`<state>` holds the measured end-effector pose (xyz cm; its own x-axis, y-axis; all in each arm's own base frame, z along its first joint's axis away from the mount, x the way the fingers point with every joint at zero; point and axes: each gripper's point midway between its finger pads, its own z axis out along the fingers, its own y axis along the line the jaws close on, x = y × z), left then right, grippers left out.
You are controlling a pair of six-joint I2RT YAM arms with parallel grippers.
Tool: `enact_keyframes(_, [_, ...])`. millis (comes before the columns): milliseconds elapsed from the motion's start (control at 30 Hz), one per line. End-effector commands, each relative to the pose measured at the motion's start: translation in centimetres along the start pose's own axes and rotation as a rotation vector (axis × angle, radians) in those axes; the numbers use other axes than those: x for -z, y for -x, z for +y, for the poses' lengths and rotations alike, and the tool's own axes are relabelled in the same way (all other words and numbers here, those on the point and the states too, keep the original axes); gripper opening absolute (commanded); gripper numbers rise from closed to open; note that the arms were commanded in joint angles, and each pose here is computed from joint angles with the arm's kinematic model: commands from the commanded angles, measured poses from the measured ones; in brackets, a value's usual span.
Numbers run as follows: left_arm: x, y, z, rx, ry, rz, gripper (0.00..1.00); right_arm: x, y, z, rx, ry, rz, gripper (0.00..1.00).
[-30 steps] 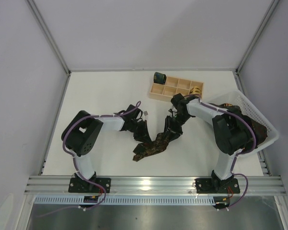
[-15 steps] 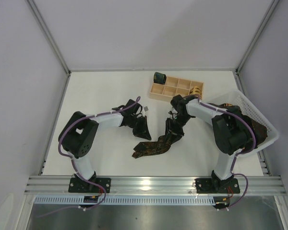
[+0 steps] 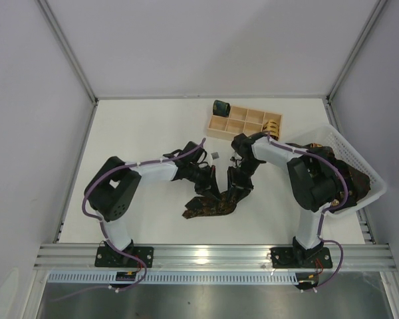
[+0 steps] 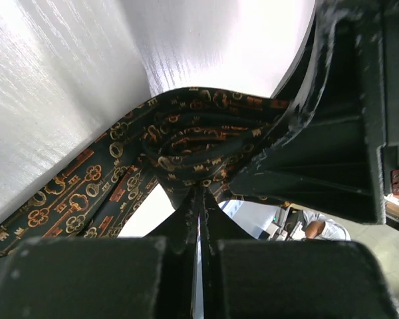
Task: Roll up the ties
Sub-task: Roll the tie
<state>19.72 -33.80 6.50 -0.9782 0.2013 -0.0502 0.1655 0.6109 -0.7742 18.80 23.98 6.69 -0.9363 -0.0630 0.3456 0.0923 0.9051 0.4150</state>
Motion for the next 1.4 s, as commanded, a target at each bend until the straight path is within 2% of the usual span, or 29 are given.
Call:
enact_keyframes(0, [-0.4, 0.0, -1.0, -0.016, -0.043, 0.014, 0.00, 0.6, -0.1, 0.4, 0.018, -0.014, 0.003, 0.00])
enact_keyframes(333, [-1.8, -0.5, 0.9, 0.022, -0.001, 0.042, 0.00, 1.6, 0.1, 2.0, 0.017, 0.008, -0.024, 0.00])
enact_keyframes(600, [-2.5, 0.3, 0.7, 0.030, -0.015, 0.040, 0.00, -0.1, -0.5, 2.8, -0.003, -0.038, -0.005, 0.00])
enact_keyframes(733, [-2.8, 0.3, 0.9, 0.036, -0.018, 0.042, 0.00, -1.1, -0.7, 3.1, -0.020, -0.095, -0.010, 0.00])
enact_keyframes(1033, [-3.1, 0.2, 1.4, 0.049, -0.005, 0.036, 0.01, -3.9, -0.4, 2.8, -0.182, -0.250, -0.042, 0.00])
enact_keyframes(1367, [-1.3, -0.8, 3.6, 0.035, 0.097, -0.008, 0.00, -5.9, 1.0, 0.6, -0.309, -0.372, -0.066, 0.13])
